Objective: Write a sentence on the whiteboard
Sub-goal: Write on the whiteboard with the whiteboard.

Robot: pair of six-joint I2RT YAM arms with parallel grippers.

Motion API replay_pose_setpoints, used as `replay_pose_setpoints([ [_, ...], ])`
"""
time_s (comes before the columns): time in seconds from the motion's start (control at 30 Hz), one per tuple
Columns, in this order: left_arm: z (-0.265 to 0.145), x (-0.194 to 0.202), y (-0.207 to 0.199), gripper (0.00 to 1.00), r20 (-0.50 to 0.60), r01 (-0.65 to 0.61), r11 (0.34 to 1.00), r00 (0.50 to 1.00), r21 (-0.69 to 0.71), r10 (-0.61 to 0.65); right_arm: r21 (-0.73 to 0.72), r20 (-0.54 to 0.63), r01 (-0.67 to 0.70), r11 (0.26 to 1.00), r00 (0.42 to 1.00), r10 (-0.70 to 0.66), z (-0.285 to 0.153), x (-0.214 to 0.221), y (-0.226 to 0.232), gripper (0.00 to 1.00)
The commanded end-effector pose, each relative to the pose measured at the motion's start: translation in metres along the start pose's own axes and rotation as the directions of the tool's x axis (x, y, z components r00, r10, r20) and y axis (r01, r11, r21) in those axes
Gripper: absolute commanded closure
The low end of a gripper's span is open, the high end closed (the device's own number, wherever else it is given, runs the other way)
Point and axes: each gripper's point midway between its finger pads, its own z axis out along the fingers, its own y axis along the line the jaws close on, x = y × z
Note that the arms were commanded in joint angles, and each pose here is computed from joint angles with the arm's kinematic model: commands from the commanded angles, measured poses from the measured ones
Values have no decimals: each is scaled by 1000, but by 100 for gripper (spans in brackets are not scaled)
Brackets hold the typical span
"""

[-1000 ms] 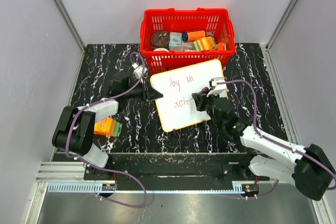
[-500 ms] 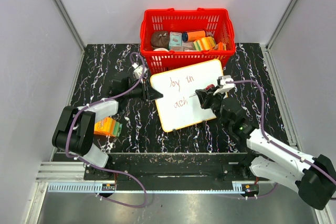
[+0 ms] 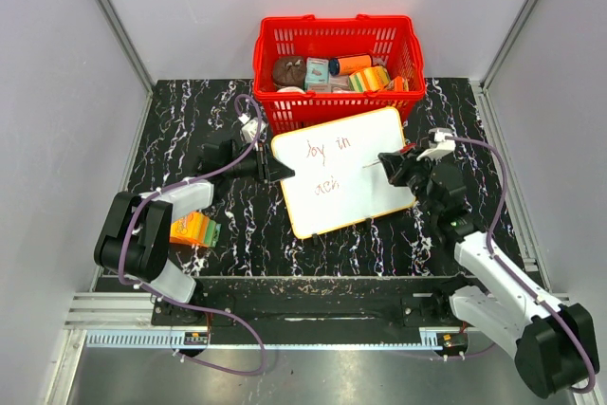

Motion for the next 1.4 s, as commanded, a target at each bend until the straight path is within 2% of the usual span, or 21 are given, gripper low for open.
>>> replay_pose_setpoints([
  [0.0, 5, 18, 34, 100, -57, -138, 981, 990, -134, 132, -72, -3, -46, 996, 999, 46, -5, -5, 7, 100],
  [0.6, 6, 19, 34, 100, -60, -137, 982, 990, -132, 130, -63, -26, 26, 998, 999, -28, 2, 0, 6, 100],
  [0.97, 7, 19, 34, 100, -61, -137, 982, 990, -131, 130, 23, 27, 214, 977, 976, -214, -1, 5, 28, 100],
  [1.17, 8, 20, 33, 100, -62, -138, 982, 990, -128, 131, 90, 65, 216, 972, 973, -223, 2, 3, 16, 100],
  [1.37, 7, 19, 34, 100, -61, -137, 982, 990, -129, 130, 87, 75, 213, 973, 973, -220, 11, 0, 20, 100],
])
